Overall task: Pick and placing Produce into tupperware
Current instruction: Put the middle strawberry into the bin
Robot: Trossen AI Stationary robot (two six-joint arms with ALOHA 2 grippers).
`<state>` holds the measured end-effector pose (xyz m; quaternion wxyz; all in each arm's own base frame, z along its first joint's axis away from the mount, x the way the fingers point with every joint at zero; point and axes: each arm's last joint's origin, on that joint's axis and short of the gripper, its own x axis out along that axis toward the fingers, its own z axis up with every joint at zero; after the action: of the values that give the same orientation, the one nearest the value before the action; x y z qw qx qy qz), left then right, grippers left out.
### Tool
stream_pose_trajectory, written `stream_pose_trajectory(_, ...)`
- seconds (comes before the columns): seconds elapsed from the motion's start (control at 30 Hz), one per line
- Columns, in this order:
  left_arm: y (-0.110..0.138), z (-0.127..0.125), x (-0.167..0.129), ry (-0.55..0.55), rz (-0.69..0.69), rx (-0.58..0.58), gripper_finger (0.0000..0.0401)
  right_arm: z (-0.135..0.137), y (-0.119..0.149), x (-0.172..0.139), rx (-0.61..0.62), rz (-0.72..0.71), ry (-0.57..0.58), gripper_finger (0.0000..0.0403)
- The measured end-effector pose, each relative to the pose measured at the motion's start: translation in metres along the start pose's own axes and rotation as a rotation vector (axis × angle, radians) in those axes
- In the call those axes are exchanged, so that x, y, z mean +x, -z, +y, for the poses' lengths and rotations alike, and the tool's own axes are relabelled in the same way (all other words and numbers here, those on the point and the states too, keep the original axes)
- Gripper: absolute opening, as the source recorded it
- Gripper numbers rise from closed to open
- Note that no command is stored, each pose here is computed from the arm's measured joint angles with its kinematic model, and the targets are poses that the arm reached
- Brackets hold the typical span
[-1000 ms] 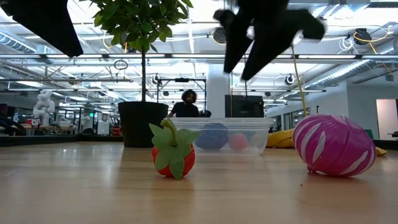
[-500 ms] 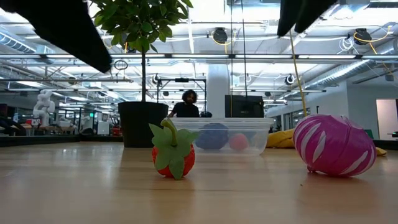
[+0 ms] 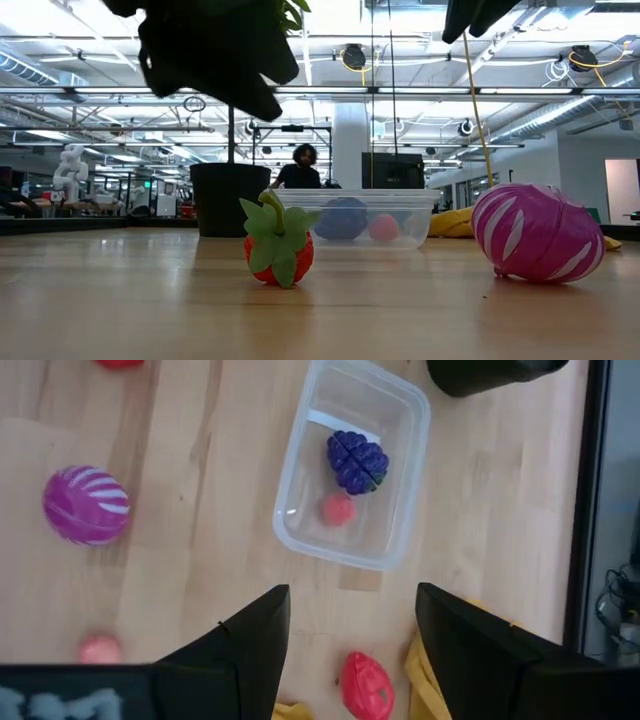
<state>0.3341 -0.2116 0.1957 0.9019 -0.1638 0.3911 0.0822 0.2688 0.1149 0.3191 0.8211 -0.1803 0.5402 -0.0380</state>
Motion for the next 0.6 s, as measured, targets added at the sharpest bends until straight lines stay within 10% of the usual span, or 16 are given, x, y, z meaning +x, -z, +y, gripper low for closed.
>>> stream_pose_trajectory(0.6,0.022,-0.006,0.036,0.032,0.07,-0.187,0.0177,0.0,0.0,0.0,-0.054,-0.002,-0.001,0.021)
